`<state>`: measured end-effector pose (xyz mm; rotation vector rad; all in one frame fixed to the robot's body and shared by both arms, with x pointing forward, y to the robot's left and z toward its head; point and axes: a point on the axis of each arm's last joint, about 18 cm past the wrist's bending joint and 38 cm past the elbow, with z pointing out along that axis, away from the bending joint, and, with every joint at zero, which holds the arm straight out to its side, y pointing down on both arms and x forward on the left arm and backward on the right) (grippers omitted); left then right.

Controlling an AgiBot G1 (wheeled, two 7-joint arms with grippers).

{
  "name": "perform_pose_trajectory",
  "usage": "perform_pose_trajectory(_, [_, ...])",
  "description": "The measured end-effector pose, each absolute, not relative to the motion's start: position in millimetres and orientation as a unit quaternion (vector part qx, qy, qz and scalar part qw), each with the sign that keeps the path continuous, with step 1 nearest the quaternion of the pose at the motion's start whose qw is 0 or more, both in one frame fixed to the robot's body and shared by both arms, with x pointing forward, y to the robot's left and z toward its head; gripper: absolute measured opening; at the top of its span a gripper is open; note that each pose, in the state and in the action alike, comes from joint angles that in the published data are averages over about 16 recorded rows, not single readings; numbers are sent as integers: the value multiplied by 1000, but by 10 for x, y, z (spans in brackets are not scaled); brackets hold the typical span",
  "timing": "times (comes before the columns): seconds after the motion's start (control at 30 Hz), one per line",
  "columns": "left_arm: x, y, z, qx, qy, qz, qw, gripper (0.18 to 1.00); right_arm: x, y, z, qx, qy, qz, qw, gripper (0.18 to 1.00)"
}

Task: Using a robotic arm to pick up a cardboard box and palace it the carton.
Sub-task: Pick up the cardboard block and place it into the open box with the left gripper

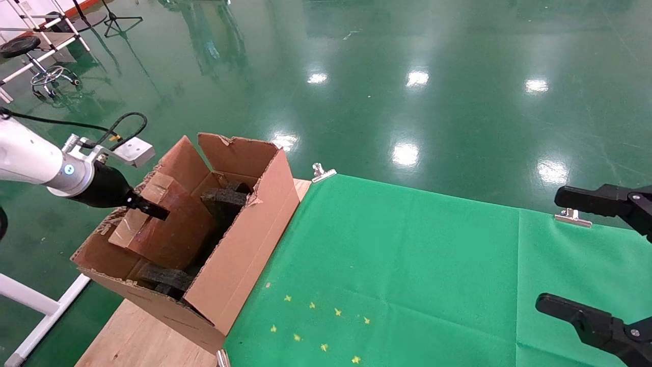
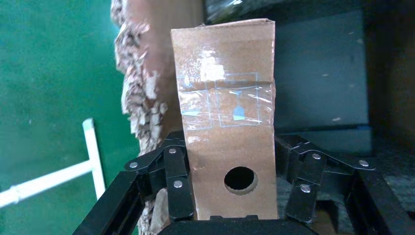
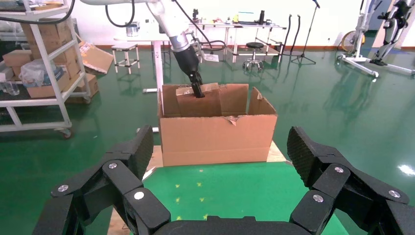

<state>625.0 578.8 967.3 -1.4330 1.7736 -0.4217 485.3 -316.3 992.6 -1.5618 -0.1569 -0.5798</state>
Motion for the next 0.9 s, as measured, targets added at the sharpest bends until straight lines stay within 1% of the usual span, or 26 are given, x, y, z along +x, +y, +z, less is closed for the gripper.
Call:
perform_pose_trajectory(0.2, [6304,5848,9558,-578,688,-150,412,355,4853,-3163,9926,-693,-70,-257,670,1001])
perform_pose_trajectory(0.4, [6355,5861,9442,-579,686,-141,418,353,4853,-3163,9926,-693,-70,-257,670,1001])
perform_pose_trajectory(0.9, [6384,5782,9138,-582,697,-146,392,345,4853,-3163,9926,-693,-70,-257,670,1001])
